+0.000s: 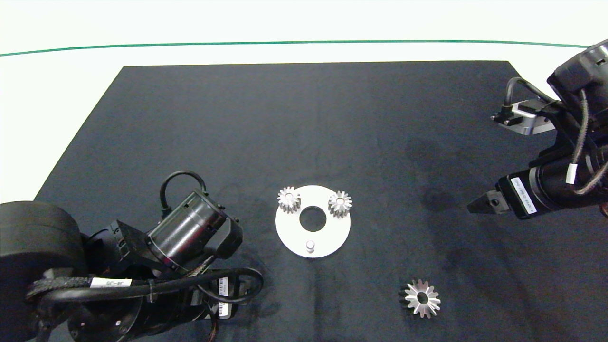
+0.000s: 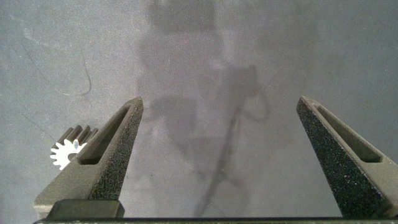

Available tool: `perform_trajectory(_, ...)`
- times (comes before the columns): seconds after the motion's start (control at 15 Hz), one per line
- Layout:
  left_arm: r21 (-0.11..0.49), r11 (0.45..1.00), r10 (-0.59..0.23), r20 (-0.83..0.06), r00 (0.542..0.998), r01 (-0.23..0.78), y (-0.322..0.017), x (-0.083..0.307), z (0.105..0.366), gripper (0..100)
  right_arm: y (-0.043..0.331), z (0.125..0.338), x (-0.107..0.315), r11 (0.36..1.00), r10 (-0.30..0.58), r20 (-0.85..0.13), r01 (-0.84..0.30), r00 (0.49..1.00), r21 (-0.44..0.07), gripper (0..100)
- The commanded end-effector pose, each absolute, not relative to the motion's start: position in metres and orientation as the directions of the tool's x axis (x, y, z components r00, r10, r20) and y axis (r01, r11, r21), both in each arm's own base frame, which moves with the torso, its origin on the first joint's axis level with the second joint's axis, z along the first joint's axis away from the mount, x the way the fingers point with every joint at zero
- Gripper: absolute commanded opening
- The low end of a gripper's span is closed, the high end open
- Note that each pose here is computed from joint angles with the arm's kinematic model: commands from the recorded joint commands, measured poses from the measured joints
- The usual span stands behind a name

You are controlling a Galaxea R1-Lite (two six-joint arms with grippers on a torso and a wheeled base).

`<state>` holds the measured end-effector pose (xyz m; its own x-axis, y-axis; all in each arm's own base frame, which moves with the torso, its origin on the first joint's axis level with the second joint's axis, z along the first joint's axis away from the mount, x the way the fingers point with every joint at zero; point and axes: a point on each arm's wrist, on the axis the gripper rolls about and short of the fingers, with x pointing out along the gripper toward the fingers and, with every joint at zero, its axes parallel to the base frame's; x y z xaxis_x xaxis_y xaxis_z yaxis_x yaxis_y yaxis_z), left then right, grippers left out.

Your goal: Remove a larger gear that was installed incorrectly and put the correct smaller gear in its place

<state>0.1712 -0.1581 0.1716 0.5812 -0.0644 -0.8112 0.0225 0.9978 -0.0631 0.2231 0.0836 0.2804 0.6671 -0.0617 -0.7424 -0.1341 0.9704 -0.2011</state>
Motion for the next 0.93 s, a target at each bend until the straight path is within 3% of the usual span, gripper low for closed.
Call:
perform_trajectory(0.07, -0.049, 0.999, -0.053, -0.819, 0.572, 0.022, -0.1591, 0.1718, 0.1632, 100, 0.0837, 0.2798, 0.2231, 0.970, -0.065, -0.746, -0.134, 0.663, -0.203, 100)
perform_trajectory(0.93, -0.040, 0.999, -0.053, -0.816, 0.576, 0.035, -0.1604, 0.1741, 0.1593, 78, 0.0851, 0.2776, 0.2238, 0.968, -0.064, -0.748, -0.140, 0.661, -0.207, 100)
